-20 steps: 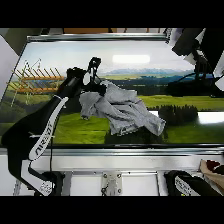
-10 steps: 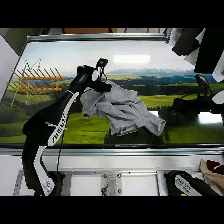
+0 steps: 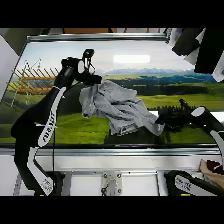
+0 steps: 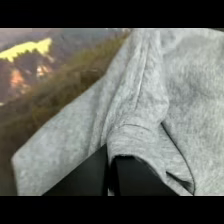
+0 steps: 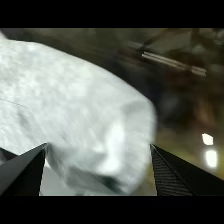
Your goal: Fold the clothes and pants, and hang the long-sleeved shirts on hangers.
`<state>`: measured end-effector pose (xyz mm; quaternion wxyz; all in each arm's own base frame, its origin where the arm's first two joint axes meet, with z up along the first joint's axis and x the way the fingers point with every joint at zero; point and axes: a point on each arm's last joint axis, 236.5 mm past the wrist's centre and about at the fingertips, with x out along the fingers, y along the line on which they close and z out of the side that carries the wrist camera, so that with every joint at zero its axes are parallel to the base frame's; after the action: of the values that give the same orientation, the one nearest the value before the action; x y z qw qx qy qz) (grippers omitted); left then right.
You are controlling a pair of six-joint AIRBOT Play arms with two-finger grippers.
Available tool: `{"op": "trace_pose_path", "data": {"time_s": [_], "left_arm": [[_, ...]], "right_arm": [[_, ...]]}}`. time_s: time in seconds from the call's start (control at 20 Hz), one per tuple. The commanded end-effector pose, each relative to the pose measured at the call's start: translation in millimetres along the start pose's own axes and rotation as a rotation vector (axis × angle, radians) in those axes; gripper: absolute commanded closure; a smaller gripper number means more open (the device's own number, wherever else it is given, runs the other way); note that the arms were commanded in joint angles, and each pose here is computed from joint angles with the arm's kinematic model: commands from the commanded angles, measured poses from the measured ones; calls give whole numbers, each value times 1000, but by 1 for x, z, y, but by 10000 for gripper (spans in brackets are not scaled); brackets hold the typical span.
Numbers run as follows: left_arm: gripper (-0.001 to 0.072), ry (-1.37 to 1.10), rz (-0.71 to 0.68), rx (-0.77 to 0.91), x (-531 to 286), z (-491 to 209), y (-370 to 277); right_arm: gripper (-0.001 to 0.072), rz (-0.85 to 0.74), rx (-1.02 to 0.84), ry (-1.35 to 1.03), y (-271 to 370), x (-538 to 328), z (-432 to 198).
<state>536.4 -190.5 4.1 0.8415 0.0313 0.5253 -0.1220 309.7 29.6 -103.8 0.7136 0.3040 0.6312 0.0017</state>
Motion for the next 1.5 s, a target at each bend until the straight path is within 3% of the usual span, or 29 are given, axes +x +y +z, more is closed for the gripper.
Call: {"op": "trace_pose_path", "data": {"time_s": [0.0, 0.05, 0.1, 0.2, 0.3, 0.35, 0.4, 0.6, 0.75, 0.85, 1.0, 1.15, 1.25, 1.3, 1.35, 1.4, 1.45], "left_arm": [[692, -57, 14, -33, -32, 15, 21], [693, -75, 16, -41, -42, 19, 25], [693, -96, 4, -55, -53, 24, 27], [693, -153, -53, -97, -85, 36, 25], [693, -247, -125, -152, -139, 51, 26], [693, -307, -169, -174, -172, 58, 25], [693, -380, -217, -178, -213, 64, 21], [693, -610, -279, -86, -363, 46, -1], [693, -742, -310, -9, -450, 11, -30], [693, -813, -336, 32, -492, -11, -45], [693, -825, -233, -6, -505, -35, -24], [693, -636, 29, -208, -425, -63, 56], [692, -482, 19, -325, -348, -85, 79], [693, -411, -35, -397, -307, -95, 82], [693, -352, -83, -468, -269, -105, 87], [693, -312, -117, -520, -239, -113, 93], [693, -276, -139, -573, -215, -122, 100]], "right_arm": [[8, 34, -11, -28, 24, 25, 2], [10, 33, -26, -40, 28, 27, 3], [89, 33, -38, -57, 31, 27, 7], [478, 47, -65, -90, 42, 16, 21], [629, 81, -154, -190, 66, -26, 57], [636, 93, -195, -275, 81, -61, 83], [694, 103, -247, -389, 98, -111, 111], [696, 162, -415, -912, 176, -349, 162], [696, 195, -533, -1201, 224, -482, 134], [696, 215, -580, -1302, 243, -527, 114], [696, 232, -577, -1328, 248, -539, 108], [696, 243, -535, -1192, 244, -494, 136], [694, 258, -527, -1024, 251, -430, 162], [649, 257, -537, -939, 255, -394, 173], [351, 251, -547, -845, 257, -354, 184], [104, 247, -551, -754, 258, -317, 188], [86, 237, -553, -655, 256, -282, 188]]}}
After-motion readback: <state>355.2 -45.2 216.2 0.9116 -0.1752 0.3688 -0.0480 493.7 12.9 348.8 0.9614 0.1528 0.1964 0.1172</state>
